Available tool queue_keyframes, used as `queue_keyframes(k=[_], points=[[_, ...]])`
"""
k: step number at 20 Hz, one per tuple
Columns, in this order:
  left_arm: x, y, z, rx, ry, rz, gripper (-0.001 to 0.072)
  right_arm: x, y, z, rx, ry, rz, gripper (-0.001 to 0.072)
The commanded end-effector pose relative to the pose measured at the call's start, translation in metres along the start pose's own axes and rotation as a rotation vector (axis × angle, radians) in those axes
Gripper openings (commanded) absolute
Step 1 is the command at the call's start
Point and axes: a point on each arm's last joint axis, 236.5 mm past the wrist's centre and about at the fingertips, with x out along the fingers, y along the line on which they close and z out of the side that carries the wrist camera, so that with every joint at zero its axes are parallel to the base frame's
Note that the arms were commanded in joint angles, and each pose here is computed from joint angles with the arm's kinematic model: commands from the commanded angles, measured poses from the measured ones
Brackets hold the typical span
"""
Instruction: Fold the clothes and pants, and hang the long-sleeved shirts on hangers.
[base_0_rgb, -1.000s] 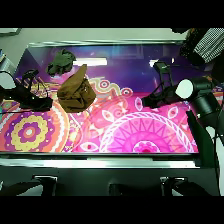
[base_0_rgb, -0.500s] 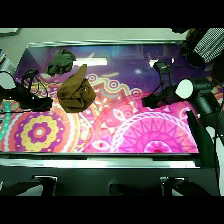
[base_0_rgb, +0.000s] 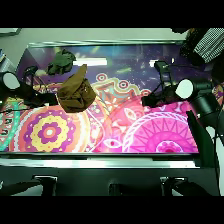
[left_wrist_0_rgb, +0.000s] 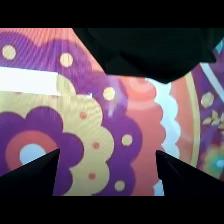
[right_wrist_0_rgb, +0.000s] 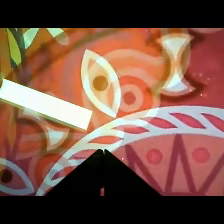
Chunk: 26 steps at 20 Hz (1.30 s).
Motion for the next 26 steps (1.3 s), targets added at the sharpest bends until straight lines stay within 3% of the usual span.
queue_keyframes(k=[1, 3, 7, 8, 10, 14, 21, 26], points=[[0.041, 0.003, 0.048, -0.026, -0.134, -0.003, 0.0667, 0.000, 0.001, -0.002, 0.027, 0.009, 0.002, 0.0062], [0.085, 0.008, 0.056, -0.048, -0.122, 0.002, 0.0667, 0.000, 0.001, -0.005, 0.042, 0.020, 0.002, 0.0149], [0.154, 0.014, 0.057, -0.122, -0.070, 0.006, 0.0660, -0.001, 0.001, -0.006, 0.070, 0.027, 0.002, 0.0152], [0.163, 0.013, 0.054, -0.129, -0.042, 0.002, 0.0551, -0.001, 0.001, -0.006, 0.078, 0.026, 0.002, 0.0152], [0.164, 0.008, 0.050, -0.138, 0.006, -0.012, 0.0010, -0.001, 0.001, -0.006, 0.093, 0.026, 0.002, 0.0152], [0.110, -0.025, 0.045, -0.078, 0.076, -0.086, 0.0017, -0.007, 0.000, -0.013, 0.097, 0.044, -0.008, 0.0150], [0.017, -0.257, -0.035, 0.054, 0.214, -0.581, 0.0018, -0.083, -0.036, -0.032, 0.026, -0.016, -0.204, 0.0131], [0.045, -0.374, -0.120, 0.135, 0.278, -0.620, 0.0018, -0.143, -0.058, -0.058, 0.012, -0.057, -0.331, 0.0132]])
